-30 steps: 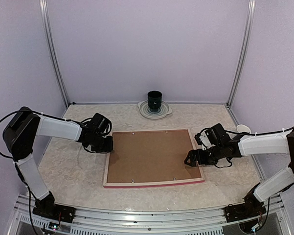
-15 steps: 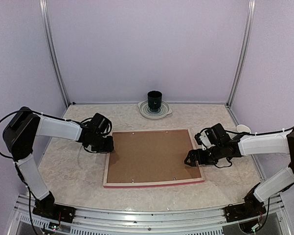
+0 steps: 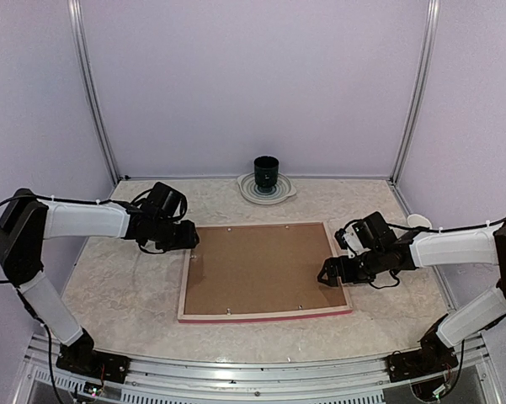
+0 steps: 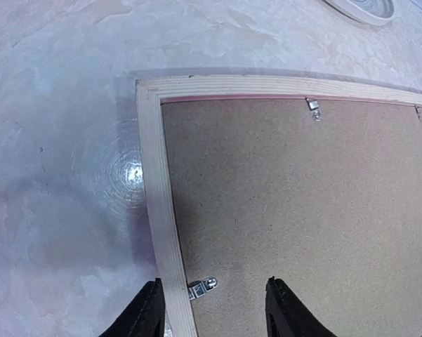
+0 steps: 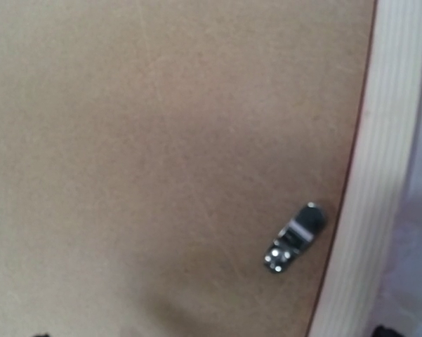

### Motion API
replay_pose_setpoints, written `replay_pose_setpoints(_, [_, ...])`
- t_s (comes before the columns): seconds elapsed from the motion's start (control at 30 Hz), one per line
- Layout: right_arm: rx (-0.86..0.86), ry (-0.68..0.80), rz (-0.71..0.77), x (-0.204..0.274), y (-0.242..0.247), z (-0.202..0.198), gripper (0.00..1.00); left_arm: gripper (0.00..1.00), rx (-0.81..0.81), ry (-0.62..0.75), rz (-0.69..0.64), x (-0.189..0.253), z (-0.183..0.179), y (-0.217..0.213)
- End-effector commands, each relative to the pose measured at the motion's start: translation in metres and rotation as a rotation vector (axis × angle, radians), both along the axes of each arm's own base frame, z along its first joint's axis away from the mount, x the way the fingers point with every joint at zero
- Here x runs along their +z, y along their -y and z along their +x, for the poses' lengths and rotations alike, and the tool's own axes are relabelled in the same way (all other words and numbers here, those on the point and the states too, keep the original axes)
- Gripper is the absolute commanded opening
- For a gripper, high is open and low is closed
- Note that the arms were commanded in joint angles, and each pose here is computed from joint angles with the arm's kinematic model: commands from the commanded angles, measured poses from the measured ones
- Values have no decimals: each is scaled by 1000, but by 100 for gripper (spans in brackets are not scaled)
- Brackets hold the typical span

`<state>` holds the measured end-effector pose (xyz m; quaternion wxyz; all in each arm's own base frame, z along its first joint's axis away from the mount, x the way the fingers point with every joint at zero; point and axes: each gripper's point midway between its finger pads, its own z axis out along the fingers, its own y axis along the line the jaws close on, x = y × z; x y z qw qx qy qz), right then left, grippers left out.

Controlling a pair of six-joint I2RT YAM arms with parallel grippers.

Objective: Put the photo into the frame
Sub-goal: Press the fastener onto the backboard.

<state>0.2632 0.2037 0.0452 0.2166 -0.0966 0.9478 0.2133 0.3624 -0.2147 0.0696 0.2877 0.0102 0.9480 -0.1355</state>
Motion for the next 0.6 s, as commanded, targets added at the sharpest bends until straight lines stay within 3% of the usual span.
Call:
replay_pose_setpoints(0.0, [3,6,-24,2,3,5,99,56,0,46,-31,17,1,1])
replay_pose_setpoints(0.27, [-9,37,-100,5,11,16,96,76,10,101,-54,13,-5,-11])
replay_pose_setpoints(0.57, [-46,65,-144,9,17,41,88,90,32,193,-126,12,-4,-24])
